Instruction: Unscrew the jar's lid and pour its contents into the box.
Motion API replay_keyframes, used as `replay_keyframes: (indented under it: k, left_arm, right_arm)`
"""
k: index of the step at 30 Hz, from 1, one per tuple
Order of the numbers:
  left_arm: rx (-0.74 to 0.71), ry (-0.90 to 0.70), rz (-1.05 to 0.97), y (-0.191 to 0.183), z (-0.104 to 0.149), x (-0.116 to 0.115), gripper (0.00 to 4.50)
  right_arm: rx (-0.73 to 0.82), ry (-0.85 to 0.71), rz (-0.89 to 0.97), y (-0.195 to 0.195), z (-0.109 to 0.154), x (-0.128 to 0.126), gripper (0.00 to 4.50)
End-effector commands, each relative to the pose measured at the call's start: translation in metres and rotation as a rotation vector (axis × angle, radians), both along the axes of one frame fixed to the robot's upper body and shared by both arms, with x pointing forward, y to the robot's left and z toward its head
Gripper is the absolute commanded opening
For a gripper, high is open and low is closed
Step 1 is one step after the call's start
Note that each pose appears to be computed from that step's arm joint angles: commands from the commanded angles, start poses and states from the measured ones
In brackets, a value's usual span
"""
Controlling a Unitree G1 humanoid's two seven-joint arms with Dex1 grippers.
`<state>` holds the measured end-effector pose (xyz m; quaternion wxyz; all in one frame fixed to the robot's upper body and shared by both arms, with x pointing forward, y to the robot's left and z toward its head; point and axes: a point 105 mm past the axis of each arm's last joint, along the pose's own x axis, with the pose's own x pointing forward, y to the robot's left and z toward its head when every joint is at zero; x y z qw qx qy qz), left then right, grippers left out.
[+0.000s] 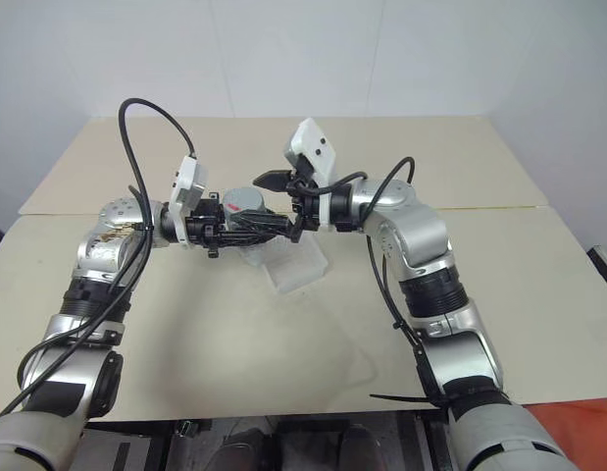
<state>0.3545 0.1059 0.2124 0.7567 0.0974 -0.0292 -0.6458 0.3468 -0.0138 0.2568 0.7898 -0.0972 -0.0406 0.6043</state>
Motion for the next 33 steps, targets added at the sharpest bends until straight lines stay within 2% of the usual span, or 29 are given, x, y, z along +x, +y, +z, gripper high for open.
replay_keyframes:
  k: [1, 10, 16, 21, 26, 33]
  left_arm:
    - [-0.014, -0.052, -0.029, 0.006, 0.012, -0.009, 1.94]
    - [-0.011, -0.044, -0.028, 0.009, 0.010, -0.012, 1.94]
    - [-0.013, -0.042, -0.014, 0.009, 0.011, -0.009, 1.94]
    - [-0.023, -0.054, 0.001, 0.002, 0.013, -0.001, 1.94]
    - [-0.040, -0.059, 0.006, -0.001, 0.014, 0.000, 1.94]
    - [-0.043, -0.062, -0.004, -0.002, 0.015, -0.001, 1.94]
  right_arm:
    - [0.053, -0.047, -0.149, -0.039, 0.020, 0.019, 4.47]
    - [0.073, -0.024, -0.197, -0.057, 0.017, 0.024, 4.47]
    - [0.063, -0.036, -0.168, -0.057, 0.016, 0.016, 4.47]
    - [0.066, -0.070, -0.031, -0.038, 0.027, -0.014, 4.47]
    - [0.066, -0.110, 0.054, -0.013, 0.030, -0.031, 4.47]
    - [0.051, -0.136, 0.043, 0.011, 0.026, -0.020, 4.47]
